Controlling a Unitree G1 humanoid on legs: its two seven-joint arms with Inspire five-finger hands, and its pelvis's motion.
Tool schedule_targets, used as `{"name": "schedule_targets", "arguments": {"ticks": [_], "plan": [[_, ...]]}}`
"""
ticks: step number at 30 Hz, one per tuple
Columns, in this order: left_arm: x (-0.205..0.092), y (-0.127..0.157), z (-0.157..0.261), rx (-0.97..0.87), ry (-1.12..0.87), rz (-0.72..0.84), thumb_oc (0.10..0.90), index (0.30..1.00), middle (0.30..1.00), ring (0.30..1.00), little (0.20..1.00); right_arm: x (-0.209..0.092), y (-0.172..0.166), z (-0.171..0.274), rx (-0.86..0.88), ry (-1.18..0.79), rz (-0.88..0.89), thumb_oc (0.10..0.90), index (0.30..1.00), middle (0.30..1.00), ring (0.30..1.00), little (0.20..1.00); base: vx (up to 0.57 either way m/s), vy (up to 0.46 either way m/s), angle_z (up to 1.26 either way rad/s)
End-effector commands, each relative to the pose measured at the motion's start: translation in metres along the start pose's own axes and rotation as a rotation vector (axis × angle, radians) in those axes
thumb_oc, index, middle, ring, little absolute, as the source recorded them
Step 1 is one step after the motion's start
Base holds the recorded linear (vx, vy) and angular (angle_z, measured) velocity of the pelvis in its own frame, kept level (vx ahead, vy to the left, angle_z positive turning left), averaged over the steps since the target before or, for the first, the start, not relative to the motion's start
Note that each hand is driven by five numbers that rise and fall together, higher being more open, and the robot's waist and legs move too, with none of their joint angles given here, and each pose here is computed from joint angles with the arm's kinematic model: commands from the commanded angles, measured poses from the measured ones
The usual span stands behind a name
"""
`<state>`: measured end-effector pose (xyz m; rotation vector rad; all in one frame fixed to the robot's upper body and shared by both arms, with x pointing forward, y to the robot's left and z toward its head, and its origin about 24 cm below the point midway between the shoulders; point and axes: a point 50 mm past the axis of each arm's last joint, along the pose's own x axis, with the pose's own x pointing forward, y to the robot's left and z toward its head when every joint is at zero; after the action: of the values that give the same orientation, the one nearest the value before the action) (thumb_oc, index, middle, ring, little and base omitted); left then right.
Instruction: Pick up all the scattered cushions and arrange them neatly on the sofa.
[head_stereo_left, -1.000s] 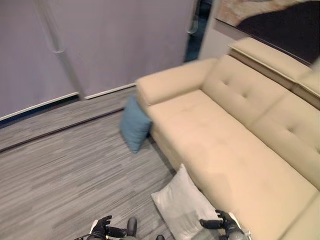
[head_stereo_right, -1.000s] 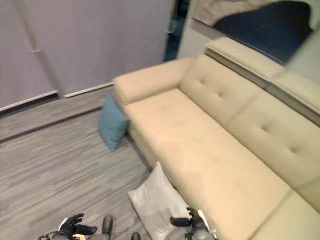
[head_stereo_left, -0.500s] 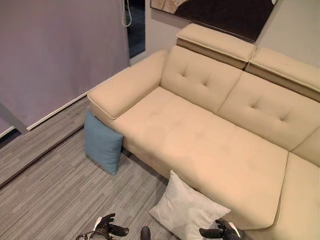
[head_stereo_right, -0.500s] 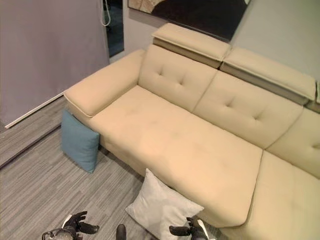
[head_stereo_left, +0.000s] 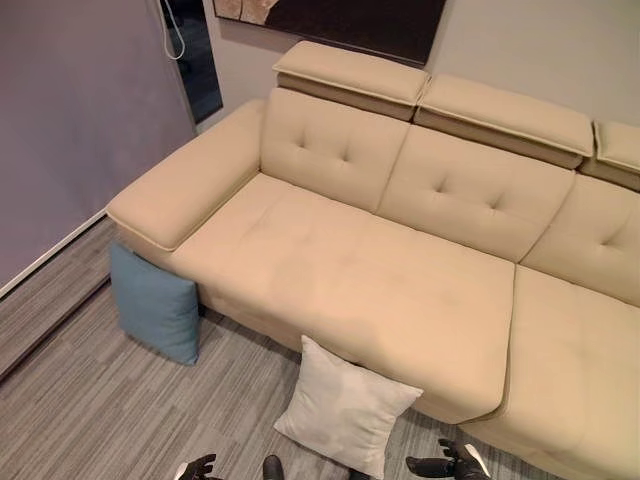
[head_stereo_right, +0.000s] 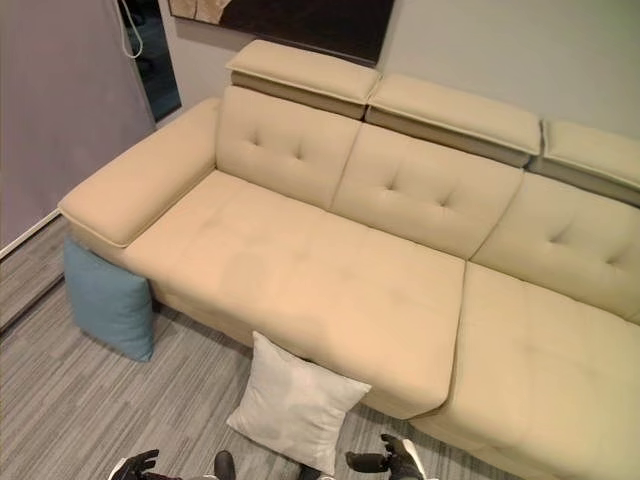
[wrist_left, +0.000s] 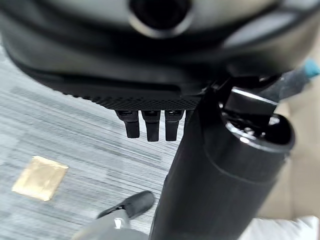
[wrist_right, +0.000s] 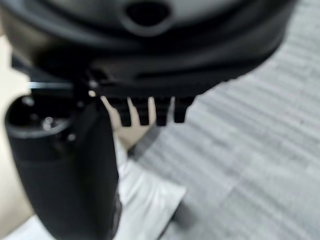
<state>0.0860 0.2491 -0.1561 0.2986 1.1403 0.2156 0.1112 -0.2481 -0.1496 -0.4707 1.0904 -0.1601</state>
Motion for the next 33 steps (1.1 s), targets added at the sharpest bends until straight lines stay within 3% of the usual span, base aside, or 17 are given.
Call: {"name": "schedule_targets", "arguments": {"ticks": [1,10,24,33], "plan": [[0.005,-0.002,0.035,0.000,-0.110,-0.008,0.800,0.900,0.900,0.900,0.900,0.007,-0.021,0.030,-0.015,-0.101,-0.081,0.800,0.900,0.900,0.900,0.900,-0.07,0.025,-0.06],[0.006,-0.011,0.040,0.004,-0.113,-0.035,0.800,0.900,0.900,0.900,0.900,0.006,-0.021,0.025,-0.022,-0.087,-0.079,0.800,0.900,0.900,0.900,0.900,0.03,0.068,-0.48],[0.007,0.008,0.037,0.013,-0.102,0.016,0.800,0.900,0.900,0.900,0.900,0.006,-0.010,0.042,-0.027,-0.144,-0.048,0.800,0.900,0.900,0.900,0.900,-0.02,0.103,-0.46],[0.007,0.001,0.049,-0.028,-0.145,0.007,0.800,0.900,0.900,0.900,0.900,0.005,-0.015,0.034,0.044,-0.123,-0.082,0.800,0.900,0.900,0.900,0.900,-0.02,-0.053,-0.09]]}}
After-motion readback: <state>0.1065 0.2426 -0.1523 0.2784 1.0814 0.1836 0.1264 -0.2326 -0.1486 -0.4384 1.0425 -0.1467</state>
